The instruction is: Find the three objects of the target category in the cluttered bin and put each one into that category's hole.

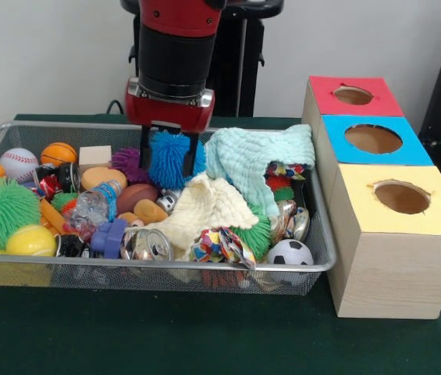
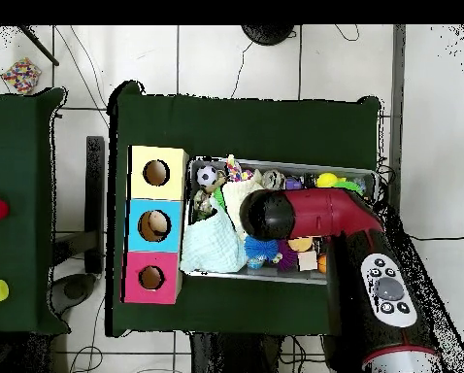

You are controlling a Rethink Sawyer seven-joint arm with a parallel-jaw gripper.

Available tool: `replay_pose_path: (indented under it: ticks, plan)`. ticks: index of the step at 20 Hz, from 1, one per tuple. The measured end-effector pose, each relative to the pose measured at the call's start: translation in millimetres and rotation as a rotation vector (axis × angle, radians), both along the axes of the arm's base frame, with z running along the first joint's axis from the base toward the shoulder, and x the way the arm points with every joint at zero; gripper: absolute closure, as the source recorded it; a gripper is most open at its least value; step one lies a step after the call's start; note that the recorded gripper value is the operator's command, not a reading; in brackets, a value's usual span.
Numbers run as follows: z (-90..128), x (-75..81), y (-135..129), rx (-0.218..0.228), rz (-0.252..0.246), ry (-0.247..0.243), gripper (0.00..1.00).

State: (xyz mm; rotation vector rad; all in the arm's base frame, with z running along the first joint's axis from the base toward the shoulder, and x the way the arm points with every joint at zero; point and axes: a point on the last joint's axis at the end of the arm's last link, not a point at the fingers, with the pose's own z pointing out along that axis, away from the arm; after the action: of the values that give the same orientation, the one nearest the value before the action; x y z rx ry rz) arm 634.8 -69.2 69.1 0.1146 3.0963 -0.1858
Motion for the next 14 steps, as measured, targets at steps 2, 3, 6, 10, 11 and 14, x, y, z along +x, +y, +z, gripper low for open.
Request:
replay_pose_path:
  ticks: [2,3,6,10,11,14]
  plan:
    - [-1,-0.9,-4,-0.002,-0.008,0.022,0.00]
    - [-1,-1.2,-5,-0.003,-0.010,0.029,0.00]
    - [-4,-2.6,-7,-0.005,-0.016,0.046,0.00]
    - [-12,-6.0,-9,-0.002,-0.020,0.060,0.00]
    - [-15,-7.6,-9,-0.003,-0.021,0.065,0.00]
    - [-23,-12.8,-11,-0.005,-0.025,0.082,0.00]
